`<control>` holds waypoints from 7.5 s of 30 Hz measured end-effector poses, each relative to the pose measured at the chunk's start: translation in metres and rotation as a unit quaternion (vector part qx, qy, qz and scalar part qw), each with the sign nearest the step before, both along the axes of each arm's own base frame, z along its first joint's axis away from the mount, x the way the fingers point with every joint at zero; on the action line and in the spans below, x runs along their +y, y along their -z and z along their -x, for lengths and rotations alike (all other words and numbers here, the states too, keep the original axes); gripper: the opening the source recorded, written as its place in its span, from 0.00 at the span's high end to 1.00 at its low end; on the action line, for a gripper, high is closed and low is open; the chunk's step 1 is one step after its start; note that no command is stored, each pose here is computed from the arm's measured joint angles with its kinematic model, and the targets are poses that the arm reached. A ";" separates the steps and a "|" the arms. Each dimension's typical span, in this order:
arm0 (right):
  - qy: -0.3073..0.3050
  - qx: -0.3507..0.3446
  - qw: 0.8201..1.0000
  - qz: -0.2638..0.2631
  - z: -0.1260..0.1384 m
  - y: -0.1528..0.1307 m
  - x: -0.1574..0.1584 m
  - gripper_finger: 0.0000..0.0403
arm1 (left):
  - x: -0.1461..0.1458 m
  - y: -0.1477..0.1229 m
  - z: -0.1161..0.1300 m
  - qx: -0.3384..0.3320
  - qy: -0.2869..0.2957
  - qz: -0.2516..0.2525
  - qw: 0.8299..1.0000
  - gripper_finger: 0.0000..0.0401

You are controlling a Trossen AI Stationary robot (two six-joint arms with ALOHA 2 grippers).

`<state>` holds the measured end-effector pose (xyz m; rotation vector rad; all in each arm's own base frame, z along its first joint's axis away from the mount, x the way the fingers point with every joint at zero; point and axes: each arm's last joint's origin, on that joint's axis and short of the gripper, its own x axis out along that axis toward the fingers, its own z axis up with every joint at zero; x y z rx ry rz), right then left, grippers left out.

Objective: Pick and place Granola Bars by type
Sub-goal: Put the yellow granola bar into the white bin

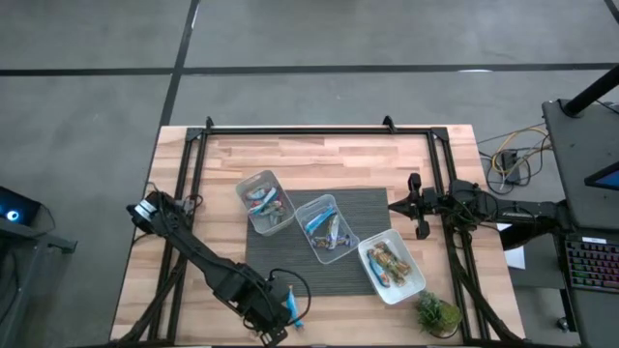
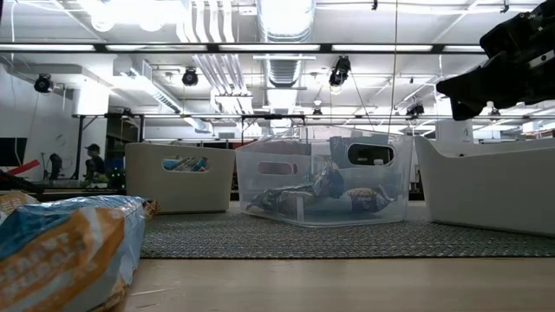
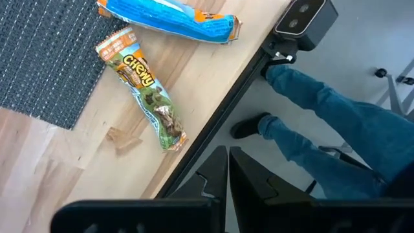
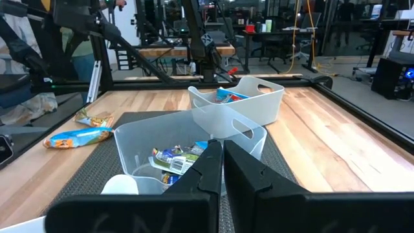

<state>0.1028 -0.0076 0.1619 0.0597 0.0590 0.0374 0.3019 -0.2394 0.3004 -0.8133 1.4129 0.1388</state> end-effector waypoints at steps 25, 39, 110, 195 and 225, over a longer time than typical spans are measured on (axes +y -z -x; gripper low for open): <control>0.000 0.000 1.000 0.000 0.000 0.000 0.000 0.98 | -0.001 0.022 0.009 -0.193 0.577 -0.109 0.786 1.00; 0.000 0.000 1.000 0.000 0.000 0.000 0.000 0.98 | 0.003 0.035 0.007 -0.275 0.849 -0.215 0.397 1.00; 0.000 0.000 1.000 0.000 0.000 0.000 0.000 0.98 | -0.006 0.091 -0.009 -0.307 0.848 -0.251 0.352 0.57; 0.000 0.000 1.000 0.000 0.000 0.000 0.000 0.98 | 0.001 0.099 -0.015 -0.214 0.856 -0.269 0.387 0.88; 0.000 0.000 1.000 0.000 0.000 0.000 0.000 0.98 | 0.076 -0.058 -0.077 -0.408 0.472 -0.344 0.702 0.88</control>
